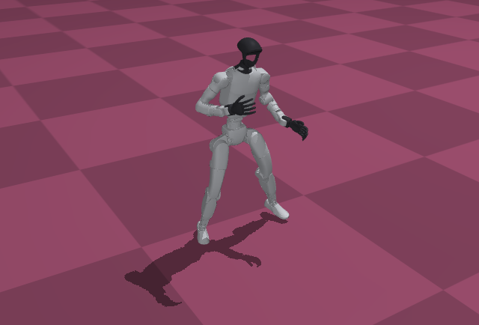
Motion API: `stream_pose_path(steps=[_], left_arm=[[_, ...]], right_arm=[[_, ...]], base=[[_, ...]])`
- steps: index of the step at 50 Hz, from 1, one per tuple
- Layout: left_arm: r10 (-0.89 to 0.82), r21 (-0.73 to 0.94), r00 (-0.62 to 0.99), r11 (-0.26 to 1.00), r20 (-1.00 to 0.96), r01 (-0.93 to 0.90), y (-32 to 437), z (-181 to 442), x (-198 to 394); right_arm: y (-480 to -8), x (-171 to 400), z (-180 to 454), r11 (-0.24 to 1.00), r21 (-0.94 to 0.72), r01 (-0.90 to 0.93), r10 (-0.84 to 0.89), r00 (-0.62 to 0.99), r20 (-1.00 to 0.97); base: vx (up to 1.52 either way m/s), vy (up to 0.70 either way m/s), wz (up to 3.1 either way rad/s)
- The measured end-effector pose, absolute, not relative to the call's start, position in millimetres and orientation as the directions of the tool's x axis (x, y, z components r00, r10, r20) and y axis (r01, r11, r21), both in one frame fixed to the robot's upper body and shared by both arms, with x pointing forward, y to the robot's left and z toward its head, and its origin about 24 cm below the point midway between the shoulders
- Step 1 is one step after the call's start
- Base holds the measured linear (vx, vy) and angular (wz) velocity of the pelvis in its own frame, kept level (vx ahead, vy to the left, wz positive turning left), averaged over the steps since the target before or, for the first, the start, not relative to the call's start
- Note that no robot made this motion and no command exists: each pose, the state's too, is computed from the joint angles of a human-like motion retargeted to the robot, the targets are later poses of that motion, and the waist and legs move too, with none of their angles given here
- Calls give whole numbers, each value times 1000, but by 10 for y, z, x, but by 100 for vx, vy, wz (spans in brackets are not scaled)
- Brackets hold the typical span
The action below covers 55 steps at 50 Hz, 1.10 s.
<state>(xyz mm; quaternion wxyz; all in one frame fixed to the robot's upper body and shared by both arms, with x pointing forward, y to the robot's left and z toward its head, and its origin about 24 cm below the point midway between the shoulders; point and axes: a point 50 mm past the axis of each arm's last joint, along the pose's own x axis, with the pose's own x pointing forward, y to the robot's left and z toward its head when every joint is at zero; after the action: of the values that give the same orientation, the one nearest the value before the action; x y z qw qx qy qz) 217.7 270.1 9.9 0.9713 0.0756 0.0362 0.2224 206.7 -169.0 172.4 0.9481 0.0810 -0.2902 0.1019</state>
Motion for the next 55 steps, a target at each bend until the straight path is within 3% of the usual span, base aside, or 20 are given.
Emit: stream_pose_path(steps=[2,4,7,11,15,19,22,26,28,30,33,36,42,46,49,55], left_arm=[[327,126,940,941,-95,-315,2457,-17,2127],[180,85,972,982,-151,-168,2259,-98,2101],[-33,40,978,998,-206,42,2015,-167,2084],[-202,99,961,970,-187,223,1757,-106,2131],[-261,141,961,952,-87,271,1619,130,2257],[-204,123,979,972,2,202,1518,302,2491],[-127,239,992,964,16,120,1576,306,2701],[-42,325,998,946,56,21,2125,531,2770],[-22,320,997,947,80,-5,2340,666,2718],[-20,324,997,946,74,-5,2418,669,2623],[-46,356,999,934,7,41,2410,501,2451],[-75,394,993,913,-92,105,2469,327,2283],[-52,348,971,928,-231,133,2496,9,2006],[-42,318,962,939,-270,130,2478,-85,1903],[31,280,974,960,-223,34,2518,-27,1944],[414,227,895,899,-166,-374,2887,-15,2164]], right_arm=[[-2004,1927,1467,968,190,-163,65,897,437],[-2255,1805,1157,982,184,-38,-13,963,268],[-2507,1620,780,995,-24,98,-97,994,51],[-2690,1493,451,953,-275,128,-162,981,-105],[-2673,1636,164,954,-294,66,-134,966,-220],[-2396,2119,66,943,-307,128,-190,965,-179],[-1854,2497,191,959,-221,175,-197,977,-79],[-943,2728,1057,993,-76,-94,113,946,305],[-919,2593,1641,960,-196,-198,275,789,549],[-1122,2370,1924,931,-279,-237,363,682,635],[-1487,2184,1772,920,-195,-341,391,750,534],[-1783,2199,1276,948,-100,-303,319,896,310],[-2308,2246,580,900,-416,-131,130,991,-33],[-2512,2138,363,882,-460,-106,45,989,-142],[-2493,2186,294,912,-408,-32,-27,990,-138],[-1999,2514,266,925,-335,182,-201,979,-23]], base=[[14,-120,181],[2,-131,109],[-3,-96,-20],[-1,-80,-69],[-5,-103,6],[-18,-117,58],[-20,-143,-22],[-1,-164,-112],[15,-154,-4],[14,-135,67],[4,-122,87],[-6,-134,-7],[-8,-85,-54],[-4,-100,-56],[-12,-119,-28],[-18,-107,-2]])
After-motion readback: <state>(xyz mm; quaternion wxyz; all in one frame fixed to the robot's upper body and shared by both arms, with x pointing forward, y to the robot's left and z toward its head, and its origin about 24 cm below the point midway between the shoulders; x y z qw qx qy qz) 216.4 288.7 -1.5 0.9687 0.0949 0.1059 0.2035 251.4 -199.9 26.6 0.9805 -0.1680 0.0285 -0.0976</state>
